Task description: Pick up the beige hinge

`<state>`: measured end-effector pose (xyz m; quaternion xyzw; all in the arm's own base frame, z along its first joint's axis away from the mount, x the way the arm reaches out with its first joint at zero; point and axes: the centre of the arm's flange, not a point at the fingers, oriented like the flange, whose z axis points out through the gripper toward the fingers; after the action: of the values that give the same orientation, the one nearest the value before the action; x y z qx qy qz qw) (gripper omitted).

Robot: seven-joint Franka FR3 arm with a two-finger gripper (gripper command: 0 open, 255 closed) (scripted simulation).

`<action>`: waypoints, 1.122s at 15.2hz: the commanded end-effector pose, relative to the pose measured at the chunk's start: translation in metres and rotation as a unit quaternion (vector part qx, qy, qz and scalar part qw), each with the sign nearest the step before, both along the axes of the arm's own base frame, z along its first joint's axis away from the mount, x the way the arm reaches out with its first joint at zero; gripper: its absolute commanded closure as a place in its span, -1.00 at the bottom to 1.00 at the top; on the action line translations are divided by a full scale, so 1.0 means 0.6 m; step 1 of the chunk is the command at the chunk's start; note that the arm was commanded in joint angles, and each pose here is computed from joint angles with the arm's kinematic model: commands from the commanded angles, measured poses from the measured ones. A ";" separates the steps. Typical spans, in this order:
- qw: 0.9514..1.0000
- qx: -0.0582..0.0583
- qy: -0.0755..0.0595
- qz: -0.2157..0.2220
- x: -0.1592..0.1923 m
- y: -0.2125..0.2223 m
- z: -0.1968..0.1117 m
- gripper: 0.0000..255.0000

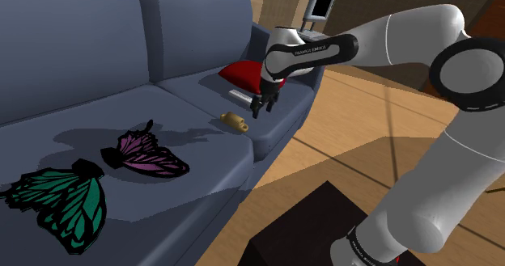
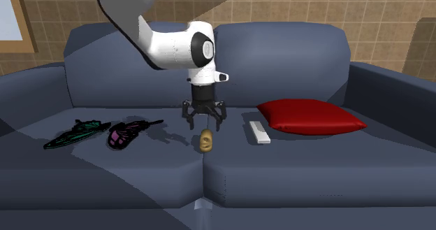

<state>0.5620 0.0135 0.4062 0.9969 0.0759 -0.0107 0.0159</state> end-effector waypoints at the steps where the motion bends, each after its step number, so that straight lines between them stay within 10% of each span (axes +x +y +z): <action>1: 1.000 0.001 -0.004 0.012 0.034 0.015 -0.020 -1.00; 8: 0.998 0.006 -0.016 0.054 0.155 0.062 -0.089 -1.00; 17: 0.998 0.006 -0.017 0.056 0.162 0.064 -0.159 -1.00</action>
<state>0.6591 0.0523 0.3142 0.9912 0.1318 0.0071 0.0117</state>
